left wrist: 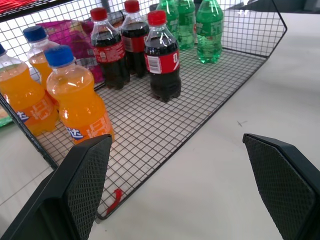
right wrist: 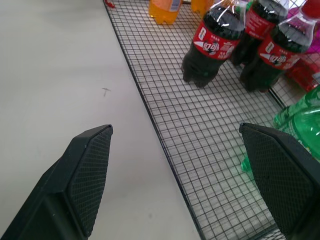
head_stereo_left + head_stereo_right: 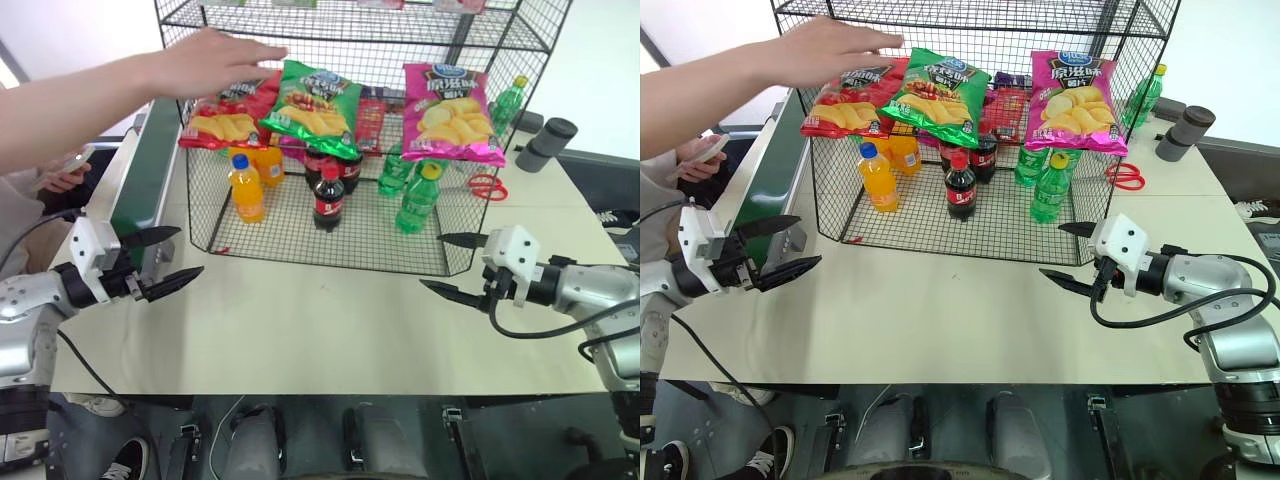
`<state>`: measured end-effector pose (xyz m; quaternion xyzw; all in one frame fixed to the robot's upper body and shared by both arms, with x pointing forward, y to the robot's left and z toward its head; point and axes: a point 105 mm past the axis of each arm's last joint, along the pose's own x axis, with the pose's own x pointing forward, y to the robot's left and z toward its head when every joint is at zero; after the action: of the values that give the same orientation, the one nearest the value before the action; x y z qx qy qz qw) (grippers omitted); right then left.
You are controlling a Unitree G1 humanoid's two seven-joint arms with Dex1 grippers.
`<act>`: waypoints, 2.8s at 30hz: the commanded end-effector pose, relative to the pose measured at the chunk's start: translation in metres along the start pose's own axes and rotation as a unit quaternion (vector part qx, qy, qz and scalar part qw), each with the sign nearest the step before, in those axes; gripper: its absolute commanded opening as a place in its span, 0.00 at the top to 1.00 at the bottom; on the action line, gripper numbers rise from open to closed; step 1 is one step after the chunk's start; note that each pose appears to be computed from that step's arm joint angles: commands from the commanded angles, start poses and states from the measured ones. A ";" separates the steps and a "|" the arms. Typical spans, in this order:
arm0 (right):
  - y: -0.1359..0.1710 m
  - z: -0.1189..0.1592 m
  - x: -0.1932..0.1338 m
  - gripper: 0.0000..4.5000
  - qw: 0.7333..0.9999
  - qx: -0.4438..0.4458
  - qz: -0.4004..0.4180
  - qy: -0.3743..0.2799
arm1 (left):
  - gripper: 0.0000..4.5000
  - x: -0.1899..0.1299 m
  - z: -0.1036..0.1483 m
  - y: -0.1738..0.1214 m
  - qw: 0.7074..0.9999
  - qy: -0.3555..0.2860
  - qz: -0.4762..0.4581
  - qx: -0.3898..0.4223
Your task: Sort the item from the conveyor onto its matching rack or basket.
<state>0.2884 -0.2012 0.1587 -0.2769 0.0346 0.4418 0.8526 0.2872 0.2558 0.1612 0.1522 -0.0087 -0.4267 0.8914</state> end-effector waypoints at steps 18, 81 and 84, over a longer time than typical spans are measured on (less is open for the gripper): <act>0.003 0.005 0.001 0.06 1.000 -0.001 0.010 -0.006 | 0.00 -0.003 0.001 -0.001 1.000 0.002 0.005 0.014; 0.005 0.012 0.015 0.06 0.999 -0.010 0.028 -0.023 | 0.00 0.002 -0.003 -0.008 1.000 0.006 0.024 -0.005; 0.005 0.012 0.016 0.06 0.999 -0.012 0.029 -0.022 | 0.00 0.001 -0.003 -0.009 1.000 0.008 0.021 -0.001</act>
<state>0.2911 -0.1835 0.1552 -0.2687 0.0336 0.4712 0.8394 0.2834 0.2517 0.1442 0.1420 0.0171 -0.4053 0.9029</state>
